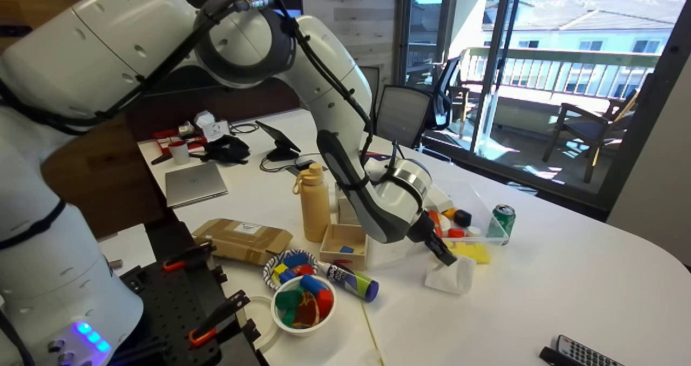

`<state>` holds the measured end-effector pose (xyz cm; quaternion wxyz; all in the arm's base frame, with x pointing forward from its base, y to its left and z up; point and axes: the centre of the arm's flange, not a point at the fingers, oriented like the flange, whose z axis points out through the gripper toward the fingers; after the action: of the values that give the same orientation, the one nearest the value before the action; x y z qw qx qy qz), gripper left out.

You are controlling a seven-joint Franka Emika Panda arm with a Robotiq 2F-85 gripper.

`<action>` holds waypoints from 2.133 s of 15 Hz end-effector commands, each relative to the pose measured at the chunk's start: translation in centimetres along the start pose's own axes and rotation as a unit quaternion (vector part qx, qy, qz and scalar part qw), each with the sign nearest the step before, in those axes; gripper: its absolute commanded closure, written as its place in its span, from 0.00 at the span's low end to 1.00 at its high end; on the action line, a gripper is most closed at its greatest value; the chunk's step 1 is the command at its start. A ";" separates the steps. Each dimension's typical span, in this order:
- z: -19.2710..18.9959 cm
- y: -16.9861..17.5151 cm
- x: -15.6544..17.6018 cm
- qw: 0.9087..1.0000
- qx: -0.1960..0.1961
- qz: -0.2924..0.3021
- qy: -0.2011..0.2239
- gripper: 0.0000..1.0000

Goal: Fold the napkin in four

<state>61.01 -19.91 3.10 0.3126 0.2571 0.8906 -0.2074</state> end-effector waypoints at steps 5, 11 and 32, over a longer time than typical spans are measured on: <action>2.0 1.4 -0.9 0.997 -0.045 -0.054 0.028 0.98; 2.9 2.3 0.9 0.986 -0.105 -0.090 0.090 0.98; 1.8 -0.9 -2.5 0.984 -0.116 -0.022 0.135 0.00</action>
<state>62.69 -21.85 0.71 0.2097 0.2089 0.9525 -0.0711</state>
